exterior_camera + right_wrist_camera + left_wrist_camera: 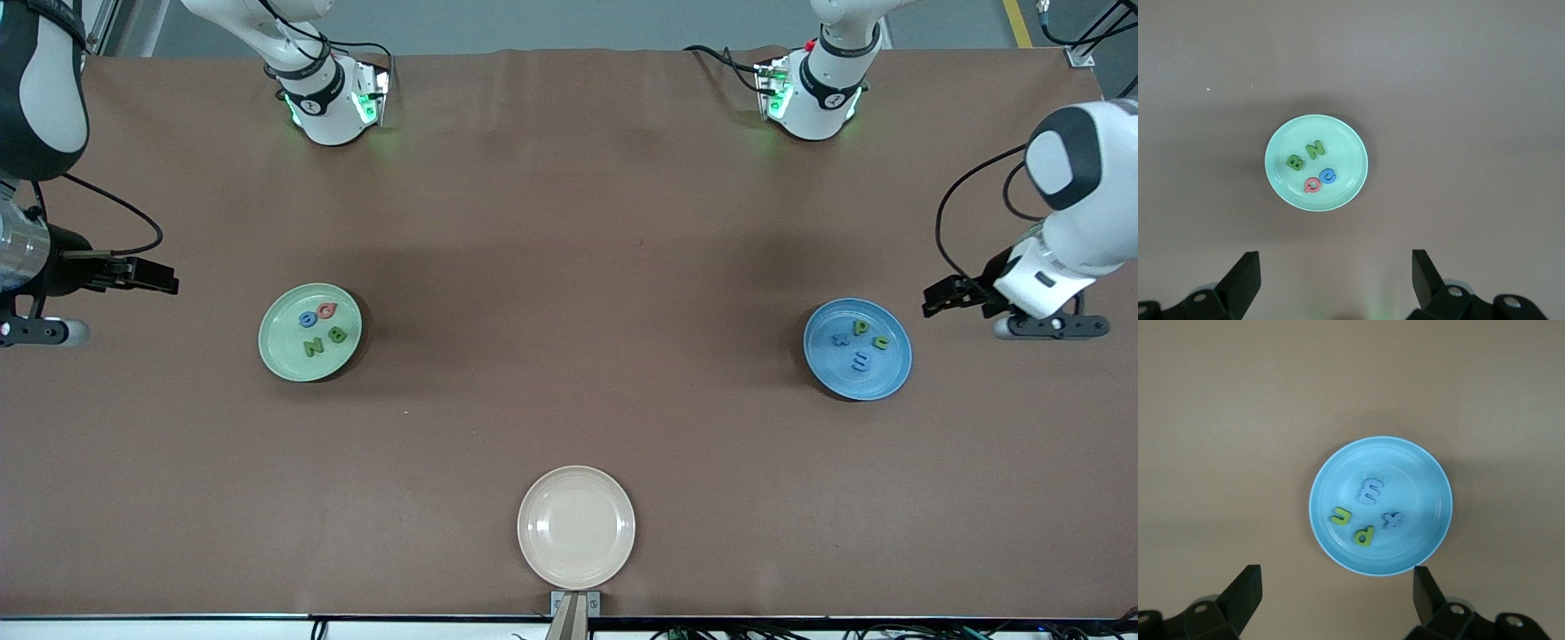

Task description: Sort upper and lower case letters into plates

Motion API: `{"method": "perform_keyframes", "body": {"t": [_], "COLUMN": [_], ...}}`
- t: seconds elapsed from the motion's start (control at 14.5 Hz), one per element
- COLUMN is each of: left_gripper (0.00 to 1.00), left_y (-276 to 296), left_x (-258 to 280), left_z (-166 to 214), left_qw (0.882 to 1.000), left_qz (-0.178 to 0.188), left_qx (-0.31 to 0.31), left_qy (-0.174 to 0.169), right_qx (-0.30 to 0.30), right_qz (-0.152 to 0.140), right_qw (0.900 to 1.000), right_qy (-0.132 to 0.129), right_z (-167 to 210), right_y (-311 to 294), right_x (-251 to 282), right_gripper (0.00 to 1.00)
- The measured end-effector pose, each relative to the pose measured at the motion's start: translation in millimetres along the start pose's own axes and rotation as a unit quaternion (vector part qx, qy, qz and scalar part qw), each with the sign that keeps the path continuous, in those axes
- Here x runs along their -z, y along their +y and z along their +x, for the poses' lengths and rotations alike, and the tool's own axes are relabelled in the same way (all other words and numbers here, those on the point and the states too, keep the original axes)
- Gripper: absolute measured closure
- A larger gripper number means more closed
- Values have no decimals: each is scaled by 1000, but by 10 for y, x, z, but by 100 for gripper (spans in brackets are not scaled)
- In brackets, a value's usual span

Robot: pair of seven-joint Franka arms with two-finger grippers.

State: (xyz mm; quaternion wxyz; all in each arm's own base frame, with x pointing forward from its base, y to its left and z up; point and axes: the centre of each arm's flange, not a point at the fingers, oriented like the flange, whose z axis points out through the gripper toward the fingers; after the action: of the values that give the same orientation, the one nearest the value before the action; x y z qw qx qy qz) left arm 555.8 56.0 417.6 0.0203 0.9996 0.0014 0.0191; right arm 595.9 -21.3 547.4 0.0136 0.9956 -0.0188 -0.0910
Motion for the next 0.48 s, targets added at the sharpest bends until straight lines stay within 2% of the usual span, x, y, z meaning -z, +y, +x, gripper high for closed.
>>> {"method": "perform_keyframes", "body": {"t": [0.21,0.48], "left_gripper": [0,0], "left_y": [-48,-104], "left_x": [247,291], "left_z": [27,31], "left_qw": [1000,1000], "left_qz": [-6,-8], "left_qx": [12,20], "left_qy": [17,19], "right_qx": [1,-1], "right_qz": [2,2], "right_qw": [1000,1000], "right_qy": [6,9], "right_z": [-102,-158], "right_y": [-15,8], "right_x": [121,186], "right_gripper": [0,0]}}
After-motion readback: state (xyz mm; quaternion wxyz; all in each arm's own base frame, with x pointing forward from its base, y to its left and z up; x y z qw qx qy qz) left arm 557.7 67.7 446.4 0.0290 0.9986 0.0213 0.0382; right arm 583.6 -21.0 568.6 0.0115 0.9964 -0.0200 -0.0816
